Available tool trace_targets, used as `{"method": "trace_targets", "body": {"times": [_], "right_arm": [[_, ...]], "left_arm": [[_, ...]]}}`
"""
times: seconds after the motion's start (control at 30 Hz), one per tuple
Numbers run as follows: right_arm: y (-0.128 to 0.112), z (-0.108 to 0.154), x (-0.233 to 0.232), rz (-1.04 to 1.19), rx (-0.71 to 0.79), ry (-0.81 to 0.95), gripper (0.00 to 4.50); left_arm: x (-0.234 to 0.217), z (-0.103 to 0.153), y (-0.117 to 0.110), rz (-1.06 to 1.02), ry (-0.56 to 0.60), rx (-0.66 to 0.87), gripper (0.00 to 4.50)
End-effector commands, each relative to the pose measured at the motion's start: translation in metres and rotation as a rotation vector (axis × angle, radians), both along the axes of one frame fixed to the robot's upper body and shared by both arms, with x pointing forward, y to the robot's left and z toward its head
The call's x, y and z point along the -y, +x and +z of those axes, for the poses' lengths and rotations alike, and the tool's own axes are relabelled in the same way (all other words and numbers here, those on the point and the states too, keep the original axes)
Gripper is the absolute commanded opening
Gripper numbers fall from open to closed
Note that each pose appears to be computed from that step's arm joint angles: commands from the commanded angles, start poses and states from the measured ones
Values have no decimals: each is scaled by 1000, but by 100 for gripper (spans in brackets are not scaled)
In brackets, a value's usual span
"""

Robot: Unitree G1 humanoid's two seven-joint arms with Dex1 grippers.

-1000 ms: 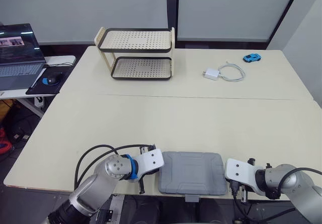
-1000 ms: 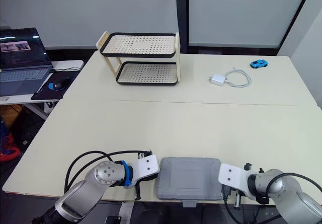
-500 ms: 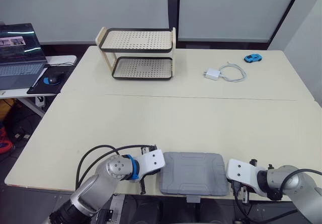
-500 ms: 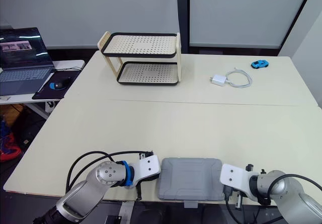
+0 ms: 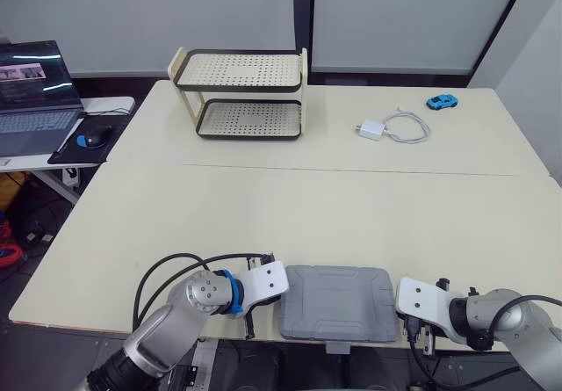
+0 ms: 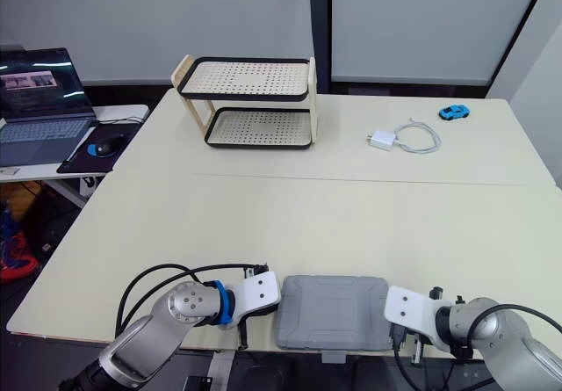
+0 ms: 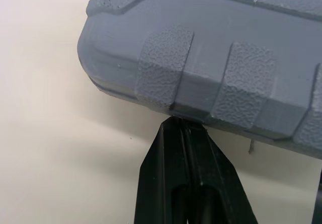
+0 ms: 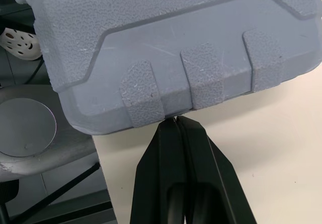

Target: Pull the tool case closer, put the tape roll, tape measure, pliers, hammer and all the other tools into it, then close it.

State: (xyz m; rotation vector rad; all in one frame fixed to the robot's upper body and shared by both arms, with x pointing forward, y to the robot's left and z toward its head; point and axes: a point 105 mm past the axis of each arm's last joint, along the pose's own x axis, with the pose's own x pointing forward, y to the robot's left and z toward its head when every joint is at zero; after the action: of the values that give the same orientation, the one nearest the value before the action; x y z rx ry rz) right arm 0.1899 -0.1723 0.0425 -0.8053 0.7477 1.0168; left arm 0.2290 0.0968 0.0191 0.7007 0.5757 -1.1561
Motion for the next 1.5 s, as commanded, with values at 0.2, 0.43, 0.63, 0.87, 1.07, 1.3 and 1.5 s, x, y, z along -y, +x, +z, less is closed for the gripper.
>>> {"method": "trace_targets", "body": {"times": [0.2,0.43,0.63,0.87,1.07,1.3,1.5], "right_arm": [[0,8,-5,27,21,21,5],[6,12,16,-17,42,-29,5],[5,16,47,-83,38,-74,5],[24,57,85,-222,228,54,39],[33,100,77,-197,334,275,241],[42,115,83,-234,393,328,447],[41,111,84,-234,375,329,447]], "left_arm": [[9,-1,-2,-31,-21,-5,0],[-12,2,9,7,22,27,0],[-44,15,23,52,57,97,0],[-99,62,48,218,-94,228,85],[-134,89,54,325,-245,252,286],[-151,95,69,408,-211,306,450],[-144,96,76,394,-197,334,450]]}}
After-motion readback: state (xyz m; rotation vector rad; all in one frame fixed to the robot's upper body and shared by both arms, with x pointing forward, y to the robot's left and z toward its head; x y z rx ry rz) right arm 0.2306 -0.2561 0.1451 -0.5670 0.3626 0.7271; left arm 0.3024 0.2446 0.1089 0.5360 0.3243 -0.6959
